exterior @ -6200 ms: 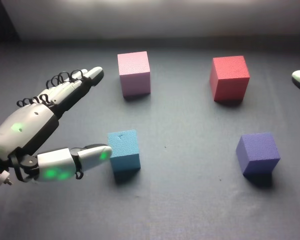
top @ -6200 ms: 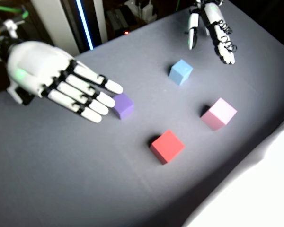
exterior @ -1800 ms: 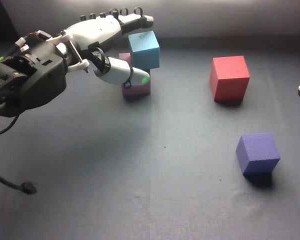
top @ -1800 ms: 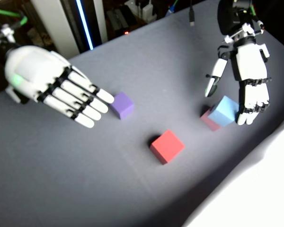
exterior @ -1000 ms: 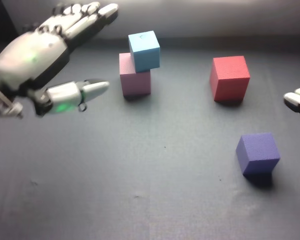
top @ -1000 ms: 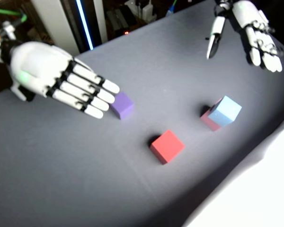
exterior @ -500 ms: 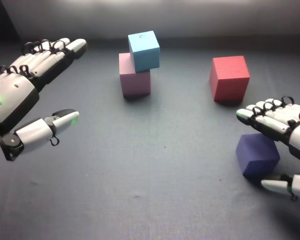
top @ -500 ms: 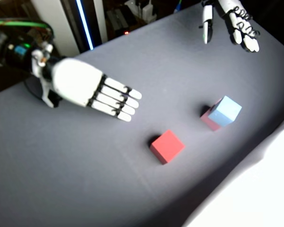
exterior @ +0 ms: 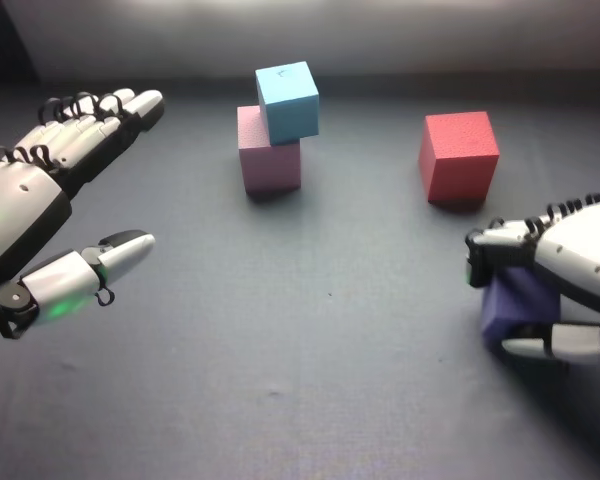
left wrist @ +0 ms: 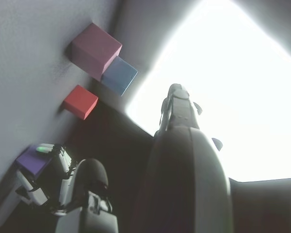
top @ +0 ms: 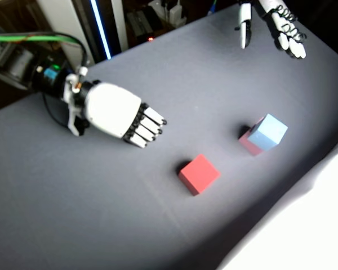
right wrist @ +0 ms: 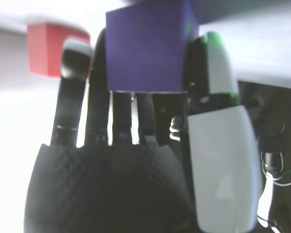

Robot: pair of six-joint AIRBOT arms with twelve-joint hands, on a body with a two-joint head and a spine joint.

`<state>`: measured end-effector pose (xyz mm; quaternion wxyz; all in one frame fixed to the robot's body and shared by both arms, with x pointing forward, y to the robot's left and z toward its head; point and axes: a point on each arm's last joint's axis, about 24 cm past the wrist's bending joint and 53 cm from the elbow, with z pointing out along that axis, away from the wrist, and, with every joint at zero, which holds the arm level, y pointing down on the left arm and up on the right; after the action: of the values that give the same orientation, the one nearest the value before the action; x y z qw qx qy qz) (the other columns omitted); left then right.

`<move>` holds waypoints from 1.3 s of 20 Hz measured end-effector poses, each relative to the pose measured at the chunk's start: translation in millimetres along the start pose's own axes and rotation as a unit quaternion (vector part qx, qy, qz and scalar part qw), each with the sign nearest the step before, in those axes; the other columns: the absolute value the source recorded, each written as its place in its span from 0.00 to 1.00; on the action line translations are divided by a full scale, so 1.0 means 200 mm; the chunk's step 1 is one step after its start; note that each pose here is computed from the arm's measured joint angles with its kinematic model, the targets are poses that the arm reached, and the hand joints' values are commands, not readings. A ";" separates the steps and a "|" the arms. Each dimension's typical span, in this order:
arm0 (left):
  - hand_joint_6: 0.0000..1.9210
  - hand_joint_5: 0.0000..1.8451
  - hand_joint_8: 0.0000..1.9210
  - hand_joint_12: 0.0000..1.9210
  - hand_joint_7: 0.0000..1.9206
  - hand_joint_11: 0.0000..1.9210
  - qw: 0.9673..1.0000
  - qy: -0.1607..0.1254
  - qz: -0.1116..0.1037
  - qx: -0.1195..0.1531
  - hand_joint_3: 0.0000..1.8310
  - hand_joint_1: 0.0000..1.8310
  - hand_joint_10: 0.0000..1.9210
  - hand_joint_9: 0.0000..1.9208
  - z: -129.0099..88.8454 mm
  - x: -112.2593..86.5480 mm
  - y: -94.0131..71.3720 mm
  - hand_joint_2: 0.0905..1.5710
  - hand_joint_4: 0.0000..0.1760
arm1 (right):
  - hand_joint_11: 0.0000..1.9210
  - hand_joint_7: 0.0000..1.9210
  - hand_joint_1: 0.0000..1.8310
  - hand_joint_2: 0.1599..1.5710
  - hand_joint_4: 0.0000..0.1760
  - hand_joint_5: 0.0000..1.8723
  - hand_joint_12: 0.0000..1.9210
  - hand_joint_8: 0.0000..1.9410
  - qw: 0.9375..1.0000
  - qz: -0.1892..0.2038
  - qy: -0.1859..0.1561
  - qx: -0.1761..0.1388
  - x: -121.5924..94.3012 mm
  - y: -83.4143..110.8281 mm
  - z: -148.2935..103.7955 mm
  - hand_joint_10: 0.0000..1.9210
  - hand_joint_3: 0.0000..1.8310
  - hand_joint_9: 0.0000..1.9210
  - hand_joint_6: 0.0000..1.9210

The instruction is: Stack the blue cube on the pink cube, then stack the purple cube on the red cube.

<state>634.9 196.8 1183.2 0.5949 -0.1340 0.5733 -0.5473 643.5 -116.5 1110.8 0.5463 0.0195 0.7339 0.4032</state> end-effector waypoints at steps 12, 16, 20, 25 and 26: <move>0.00 0.00 0.00 0.00 0.00 0.00 1.000 0.005 -0.007 -0.012 0.00 0.41 0.00 0.00 -0.03 0.01 0.04 0.87 0.32 | 0.23 0.34 0.72 0.79 0.00 0.32 0.92 0.73 0.992 -0.056 -0.113 -0.026 -0.59 0.16 0.22 0.85 0.00 0.35 0.77; 0.00 0.00 0.00 0.00 0.00 0.00 1.000 0.006 -0.009 -0.014 0.00 0.42 0.00 0.00 -0.03 0.01 0.05 0.86 0.36 | 0.17 0.29 0.69 0.82 0.00 0.35 1.00 0.83 0.994 -0.051 -0.099 -0.009 -0.60 0.13 0.35 0.89 0.00 0.28 0.70; 0.00 0.00 0.00 0.00 0.00 0.00 1.000 0.007 -0.011 -0.014 0.00 0.40 0.00 0.00 -0.02 0.02 0.06 0.86 0.41 | 0.20 0.31 0.71 0.81 0.00 0.34 0.95 0.78 0.993 -0.037 -0.109 0.014 -0.67 0.05 0.43 0.90 0.00 0.31 0.73; 0.00 0.00 0.00 0.00 0.00 0.00 1.000 0.014 -0.023 -0.014 0.00 0.38 0.00 0.00 -0.02 0.06 0.07 0.86 0.40 | 0.24 0.35 0.72 0.79 0.00 0.32 0.83 0.72 0.995 -0.015 -0.085 0.041 -0.61 -0.04 0.51 0.84 0.00 0.35 0.77; 0.00 0.00 0.00 0.00 0.00 0.00 1.000 0.014 -0.023 -0.015 0.00 0.37 0.00 0.00 -0.02 0.06 0.07 0.85 0.46 | 0.22 0.34 0.62 0.82 0.00 0.31 0.79 0.76 0.995 -0.011 -0.084 0.044 -0.60 -0.05 0.52 0.63 0.00 0.32 0.82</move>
<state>636.5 194.6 1164.1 0.5717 -0.1483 0.5864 -0.5543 780.4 -120.2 1192.0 0.6089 0.0691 0.7025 0.3618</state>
